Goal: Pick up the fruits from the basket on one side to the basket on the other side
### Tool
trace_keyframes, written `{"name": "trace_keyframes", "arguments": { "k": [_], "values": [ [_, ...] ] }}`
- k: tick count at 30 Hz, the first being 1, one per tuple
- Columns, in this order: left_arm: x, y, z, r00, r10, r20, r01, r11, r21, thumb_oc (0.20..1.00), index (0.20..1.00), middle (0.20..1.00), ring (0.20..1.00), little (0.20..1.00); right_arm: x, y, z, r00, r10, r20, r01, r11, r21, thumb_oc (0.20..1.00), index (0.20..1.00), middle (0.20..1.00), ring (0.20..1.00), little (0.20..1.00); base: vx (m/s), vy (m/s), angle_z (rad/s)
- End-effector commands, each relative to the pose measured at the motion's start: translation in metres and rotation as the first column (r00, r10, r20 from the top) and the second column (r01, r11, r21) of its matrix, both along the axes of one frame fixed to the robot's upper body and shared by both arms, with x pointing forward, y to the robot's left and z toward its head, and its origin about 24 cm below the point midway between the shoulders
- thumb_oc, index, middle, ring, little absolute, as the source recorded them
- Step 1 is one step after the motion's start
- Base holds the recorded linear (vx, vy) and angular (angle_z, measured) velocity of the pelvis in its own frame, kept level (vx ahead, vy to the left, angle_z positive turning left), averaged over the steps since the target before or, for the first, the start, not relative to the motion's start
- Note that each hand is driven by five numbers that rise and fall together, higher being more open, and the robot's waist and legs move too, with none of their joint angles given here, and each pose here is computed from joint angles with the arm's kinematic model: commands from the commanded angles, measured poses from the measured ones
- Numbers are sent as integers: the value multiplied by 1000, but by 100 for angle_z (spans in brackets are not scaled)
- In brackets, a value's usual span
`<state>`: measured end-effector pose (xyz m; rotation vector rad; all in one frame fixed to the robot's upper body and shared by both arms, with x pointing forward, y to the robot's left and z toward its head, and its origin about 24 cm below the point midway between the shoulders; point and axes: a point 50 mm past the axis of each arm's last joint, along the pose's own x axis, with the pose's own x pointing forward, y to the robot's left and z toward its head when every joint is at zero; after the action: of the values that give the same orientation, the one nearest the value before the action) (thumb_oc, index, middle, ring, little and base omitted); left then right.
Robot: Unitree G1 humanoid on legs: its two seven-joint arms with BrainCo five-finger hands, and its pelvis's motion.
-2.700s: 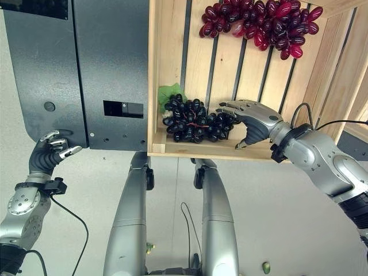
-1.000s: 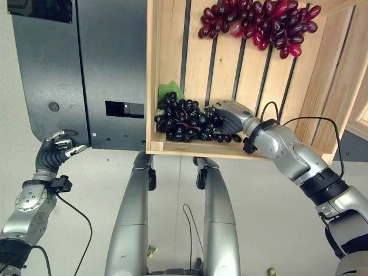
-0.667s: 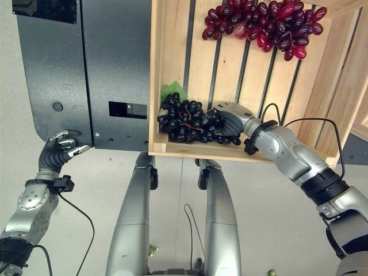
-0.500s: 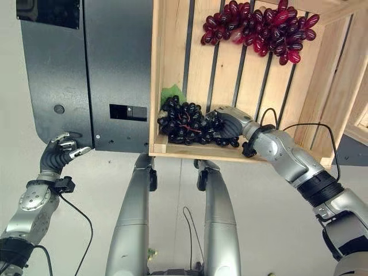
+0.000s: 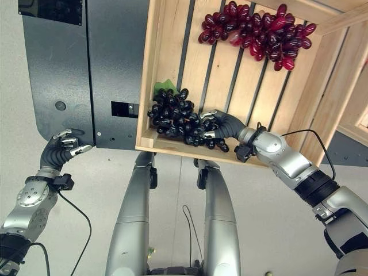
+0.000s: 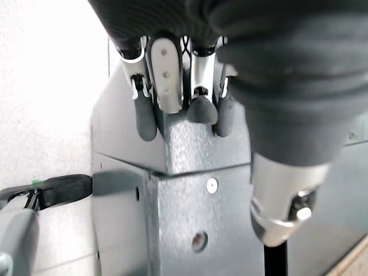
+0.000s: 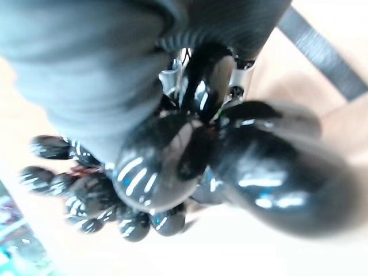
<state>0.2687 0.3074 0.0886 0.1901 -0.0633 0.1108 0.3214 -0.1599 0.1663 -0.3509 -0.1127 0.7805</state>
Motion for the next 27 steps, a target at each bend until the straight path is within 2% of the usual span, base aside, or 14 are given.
{"name": "trace_keyframes", "arguments": {
  "k": [1, 10, 27],
  "values": [
    [9, -23, 7, 992, -108, 60, 110, 993, -42, 1000, 1000, 1000, 1000, 1000, -30, 30, 4, 962, 267, -48, -260, 959, 116, 200, 200, 200, 200, 200, 0, 0, 0],
    [7, -25, 2, 990, -134, 48, 136, 989, -63, 1000, 1000, 1000, 1000, 1000, -39, 29, 17, 945, 324, -48, -303, 920, 250, 200, 200, 200, 200, 200, -17, 0, 2],
    [-16, -34, -65, 985, -95, -148, 65, 978, -197, 1000, 1000, 1000, 1000, 1000, -37, 23, 3, 955, 282, -86, -209, 853, 478, 200, 200, 200, 200, 200, 2, -5, 4]
  ]
}}
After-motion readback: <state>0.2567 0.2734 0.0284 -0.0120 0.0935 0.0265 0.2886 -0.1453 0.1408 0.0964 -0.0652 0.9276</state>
